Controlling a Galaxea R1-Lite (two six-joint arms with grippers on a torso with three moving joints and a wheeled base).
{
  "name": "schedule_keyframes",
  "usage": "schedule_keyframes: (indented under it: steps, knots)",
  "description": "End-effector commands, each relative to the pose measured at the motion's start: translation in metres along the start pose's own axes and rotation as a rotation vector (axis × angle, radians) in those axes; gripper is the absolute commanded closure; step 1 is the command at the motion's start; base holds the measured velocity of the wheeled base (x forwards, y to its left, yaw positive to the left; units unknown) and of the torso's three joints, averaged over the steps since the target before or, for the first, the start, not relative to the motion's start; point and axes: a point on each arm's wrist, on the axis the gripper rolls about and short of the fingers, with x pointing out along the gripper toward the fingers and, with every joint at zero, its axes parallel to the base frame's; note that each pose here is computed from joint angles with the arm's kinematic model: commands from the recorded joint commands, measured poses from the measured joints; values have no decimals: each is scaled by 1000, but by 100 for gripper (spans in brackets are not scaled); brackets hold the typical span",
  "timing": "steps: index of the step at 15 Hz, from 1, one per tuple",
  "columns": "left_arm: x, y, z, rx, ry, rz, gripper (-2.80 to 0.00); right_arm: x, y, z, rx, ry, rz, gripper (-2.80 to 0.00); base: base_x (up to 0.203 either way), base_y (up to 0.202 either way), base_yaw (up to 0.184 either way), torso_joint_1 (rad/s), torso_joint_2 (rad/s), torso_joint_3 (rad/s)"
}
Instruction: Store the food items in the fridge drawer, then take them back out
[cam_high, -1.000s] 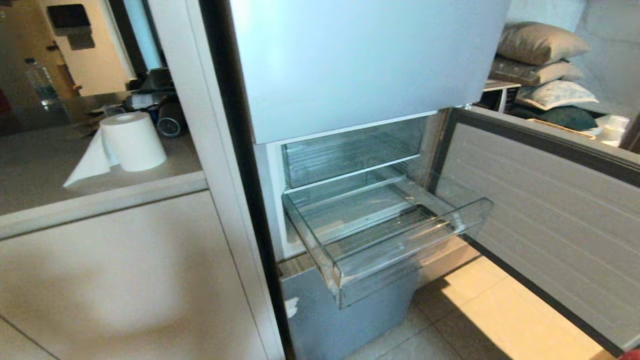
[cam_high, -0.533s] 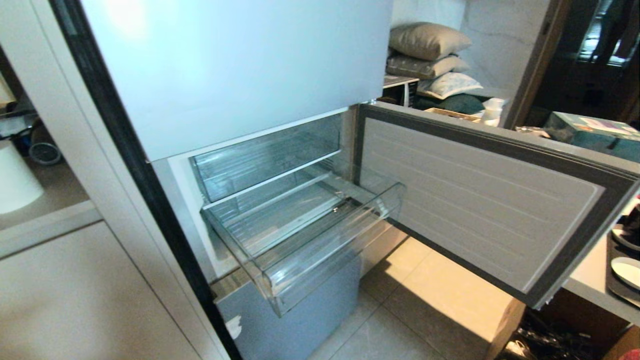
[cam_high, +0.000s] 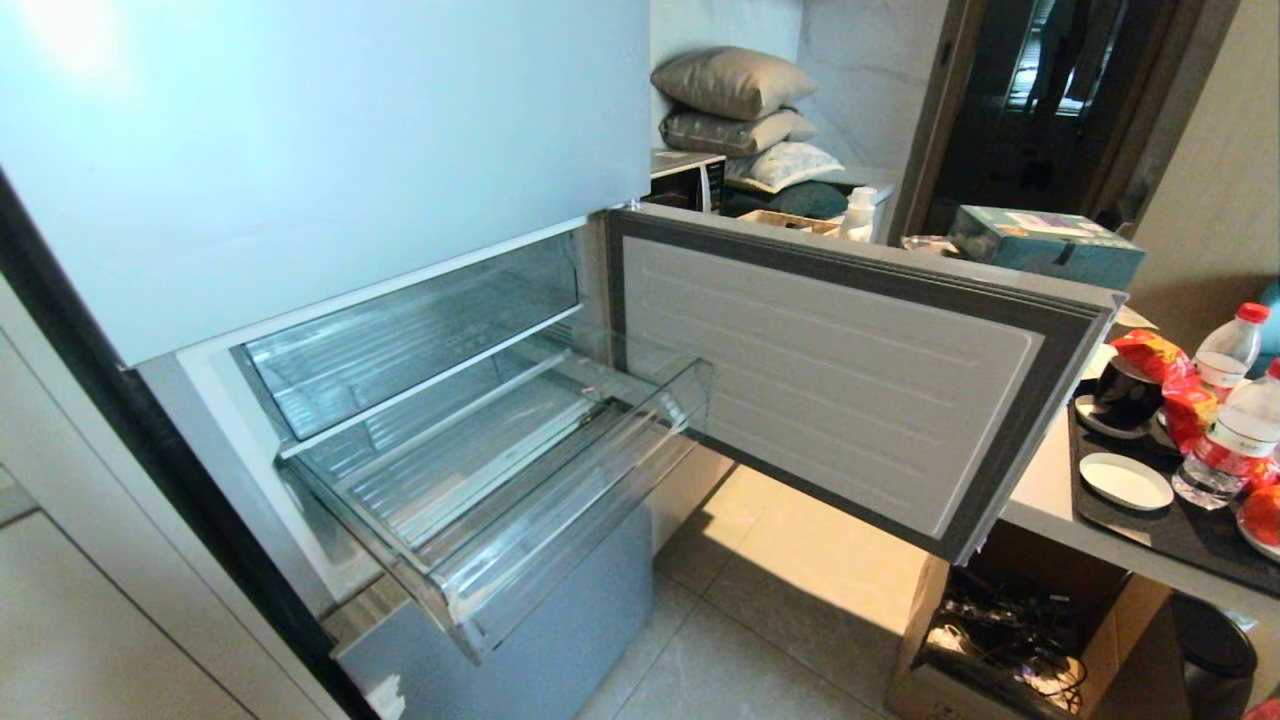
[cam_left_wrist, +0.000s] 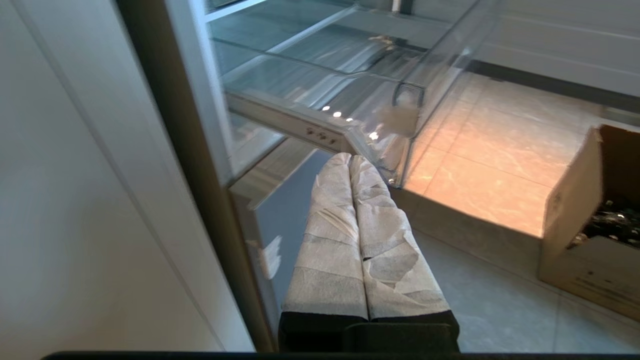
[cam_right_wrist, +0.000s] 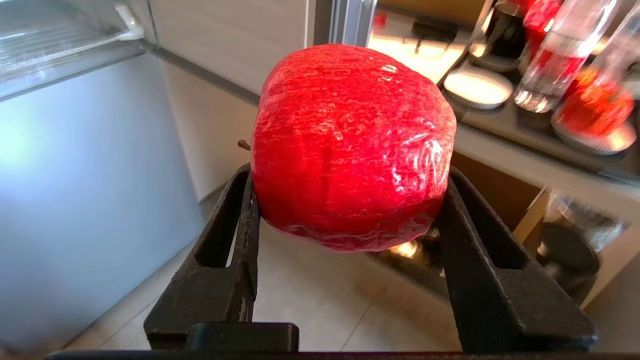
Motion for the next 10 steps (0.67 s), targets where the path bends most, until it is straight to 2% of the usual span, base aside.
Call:
schedule_keyframes:
  steps: [1, 3, 5, 8, 10]
  knots:
    - [0, 0, -1, 0, 2, -1, 0, 5, -2, 23, 60, 36, -39, 0, 0, 0, 0, 0, 0, 0]
    - [0, 0, -1, 0, 1, -1, 0, 17, -3, 46, 139, 111, -102, 0, 0, 0, 0, 0, 0, 0]
    - [0, 0, -1, 0, 2, -1, 0, 40, -6, 65, 228, 220, -207, 0, 0, 0, 0, 0, 0, 0]
    - [0, 0, -1, 0, 2, -1, 0, 81, -20, 81, 330, 359, -364, 0, 0, 0, 0, 0, 0, 0]
    - [0, 0, -1, 0, 1, -1, 0, 114, -36, 82, 378, 420, -411, 0, 0, 0, 0, 0, 0, 0]
